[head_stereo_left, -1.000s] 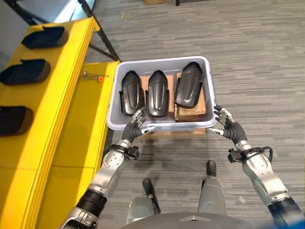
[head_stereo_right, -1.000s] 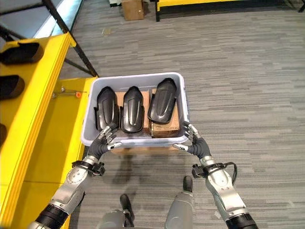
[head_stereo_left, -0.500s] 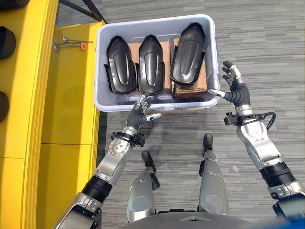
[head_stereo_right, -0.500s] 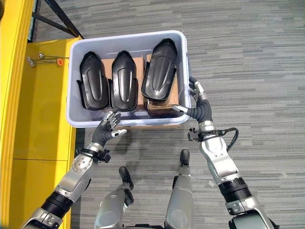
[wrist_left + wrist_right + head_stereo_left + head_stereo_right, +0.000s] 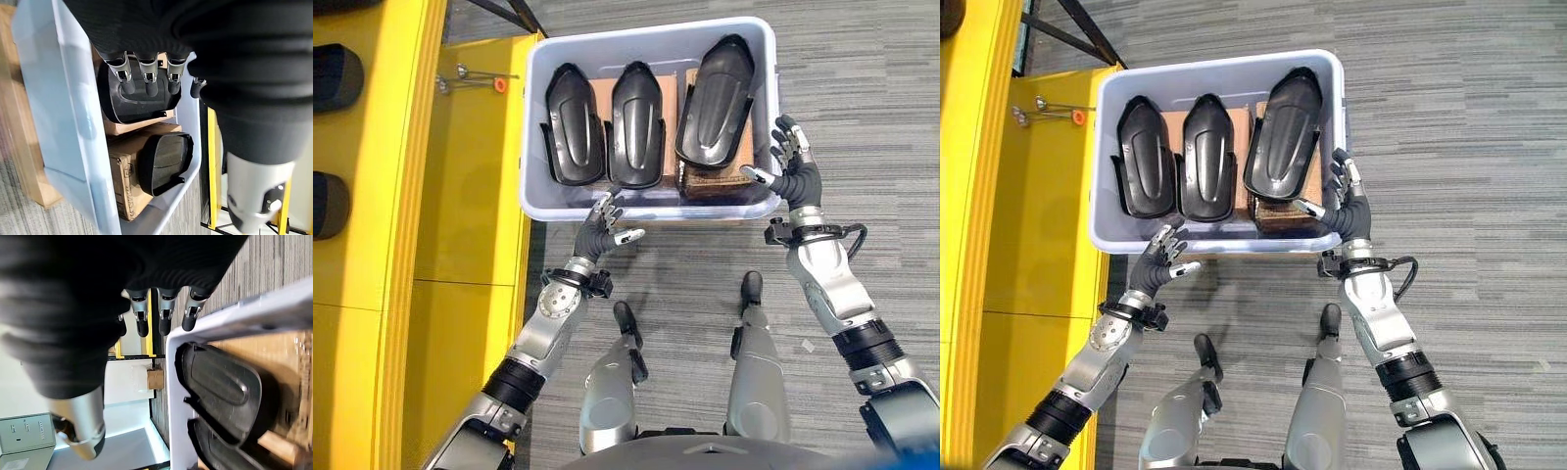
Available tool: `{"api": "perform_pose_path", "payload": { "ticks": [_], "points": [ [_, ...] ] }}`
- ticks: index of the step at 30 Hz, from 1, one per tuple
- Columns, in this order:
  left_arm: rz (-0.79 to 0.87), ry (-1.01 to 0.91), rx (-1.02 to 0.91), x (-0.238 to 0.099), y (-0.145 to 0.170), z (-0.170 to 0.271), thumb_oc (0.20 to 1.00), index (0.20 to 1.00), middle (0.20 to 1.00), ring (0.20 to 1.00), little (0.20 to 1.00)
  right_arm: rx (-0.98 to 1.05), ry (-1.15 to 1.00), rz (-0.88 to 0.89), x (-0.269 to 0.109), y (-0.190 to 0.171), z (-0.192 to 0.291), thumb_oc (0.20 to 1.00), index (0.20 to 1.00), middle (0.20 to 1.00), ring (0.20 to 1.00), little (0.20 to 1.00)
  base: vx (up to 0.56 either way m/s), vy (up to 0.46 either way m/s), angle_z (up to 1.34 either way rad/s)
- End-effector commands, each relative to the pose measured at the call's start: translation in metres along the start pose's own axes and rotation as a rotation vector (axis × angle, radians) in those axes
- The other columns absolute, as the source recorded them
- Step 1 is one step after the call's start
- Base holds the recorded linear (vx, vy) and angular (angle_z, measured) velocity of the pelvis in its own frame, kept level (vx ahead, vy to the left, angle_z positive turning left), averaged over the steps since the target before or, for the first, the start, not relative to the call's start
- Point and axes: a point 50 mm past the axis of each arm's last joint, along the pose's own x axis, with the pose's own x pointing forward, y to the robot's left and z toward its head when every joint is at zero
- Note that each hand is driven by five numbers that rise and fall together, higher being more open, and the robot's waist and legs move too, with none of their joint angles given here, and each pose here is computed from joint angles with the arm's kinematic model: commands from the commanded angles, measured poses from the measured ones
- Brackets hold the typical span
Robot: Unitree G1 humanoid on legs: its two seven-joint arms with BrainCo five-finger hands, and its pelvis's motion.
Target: Move parts from the plastic box to the shelf.
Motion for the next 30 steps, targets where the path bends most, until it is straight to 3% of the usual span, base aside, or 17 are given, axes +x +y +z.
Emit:
{"api": "perform_pose_path", "payload": {
  "ticks": [1, 6, 21, 30],
  "points": [
    [-0.016, -0.151, -0.007, -0.004, 0.0, 0.03, 1.0, 1.0, 1.0, 1.0, 1.0, 0.115, -0.129, 0.018, 0.01, 0.014, 0.024, 1.0, 1.0, 1.0, 1.0, 1.0, 0.0, -0.003, 0.07],
    [-0.024, -0.187, -0.02, -0.003, -0.001, 0.039, 1.0, 1.0, 1.0, 1.0, 1.0, 0.148, -0.09, 0.021, 0.013, 0.018, 0.017, 1.0, 1.0, 1.0, 1.0, 1.0, 0.01, 0.0, 0.11],
    [-0.048, -0.392, -0.057, -0.004, -0.003, 0.085, 1.0, 1.0, 1.0, 1.0, 1.0, 0.242, -0.095, -0.18, 0.055, -0.017, 0.031, 1.0, 1.0, 1.0, 1.0, 1.0, 0.01, 0.01, 0.05],
    [-0.057, -0.406, -0.067, -0.004, -0.003, 0.089, 1.0, 1.0, 1.0, 1.0, 1.0, 0.315, -0.079, -0.247, 0.068, -0.029, 0.033, 1.0, 1.0, 1.0, 1.0, 1.0, 0.0, 0.003, 0.0]
  ]
}}
